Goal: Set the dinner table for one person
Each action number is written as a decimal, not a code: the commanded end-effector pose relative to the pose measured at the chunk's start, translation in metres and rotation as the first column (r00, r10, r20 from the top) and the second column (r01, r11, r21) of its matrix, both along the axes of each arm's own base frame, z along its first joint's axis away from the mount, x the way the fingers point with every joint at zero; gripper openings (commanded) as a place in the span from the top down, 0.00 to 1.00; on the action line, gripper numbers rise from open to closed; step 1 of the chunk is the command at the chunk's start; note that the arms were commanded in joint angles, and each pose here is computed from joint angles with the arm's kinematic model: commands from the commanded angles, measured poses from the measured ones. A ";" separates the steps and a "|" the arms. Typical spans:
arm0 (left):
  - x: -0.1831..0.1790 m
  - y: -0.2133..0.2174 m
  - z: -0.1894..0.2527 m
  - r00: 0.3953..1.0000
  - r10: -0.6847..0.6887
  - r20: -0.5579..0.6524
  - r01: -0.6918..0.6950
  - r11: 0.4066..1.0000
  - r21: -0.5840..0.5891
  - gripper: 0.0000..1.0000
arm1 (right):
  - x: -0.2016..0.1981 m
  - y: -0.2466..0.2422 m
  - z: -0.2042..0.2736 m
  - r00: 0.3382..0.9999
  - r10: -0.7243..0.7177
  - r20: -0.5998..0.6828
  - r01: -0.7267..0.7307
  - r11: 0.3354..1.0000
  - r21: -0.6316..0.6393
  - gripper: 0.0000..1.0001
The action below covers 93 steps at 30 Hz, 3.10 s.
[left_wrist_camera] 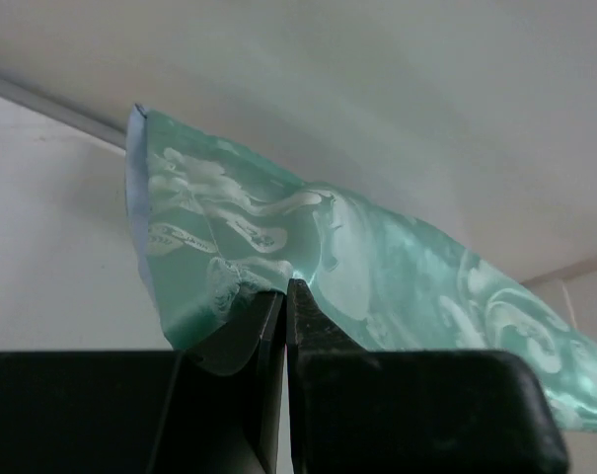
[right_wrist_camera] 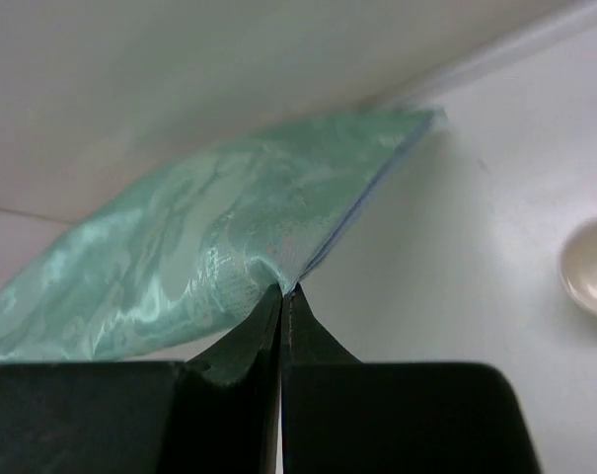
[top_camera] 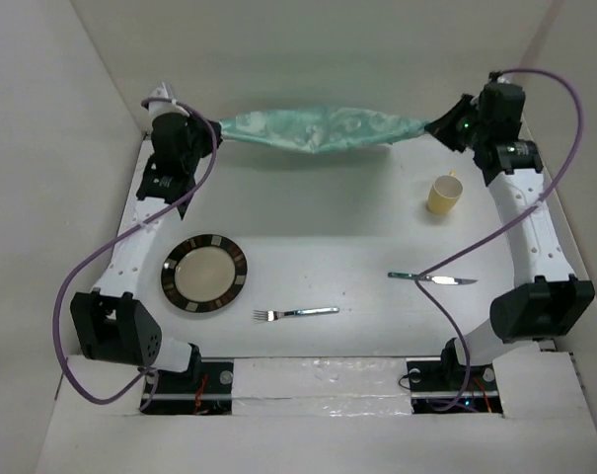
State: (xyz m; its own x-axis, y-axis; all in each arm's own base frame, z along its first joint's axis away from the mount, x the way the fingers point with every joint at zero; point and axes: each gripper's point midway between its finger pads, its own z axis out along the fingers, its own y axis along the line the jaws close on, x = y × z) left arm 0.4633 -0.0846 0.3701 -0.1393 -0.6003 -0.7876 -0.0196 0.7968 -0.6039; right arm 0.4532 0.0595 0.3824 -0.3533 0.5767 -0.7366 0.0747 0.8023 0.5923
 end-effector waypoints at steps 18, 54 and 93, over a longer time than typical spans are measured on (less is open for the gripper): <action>-0.087 -0.034 -0.271 0.863 -0.152 -0.482 0.147 0.988 -0.048 1.00 | -0.078 -0.028 -0.283 0.863 -0.051 -0.503 0.056 0.998 -0.006 1.00; -0.143 -0.015 -0.155 0.912 -0.131 -0.389 0.147 0.989 0.013 0.59 | -0.108 -0.042 -0.228 0.891 -0.131 -0.434 0.121 0.991 -0.050 0.53; -0.182 -0.025 -0.011 0.968 -0.233 -0.095 0.242 0.965 0.098 0.81 | -0.232 0.472 -0.328 0.640 0.583 -0.499 -0.505 0.810 0.299 0.43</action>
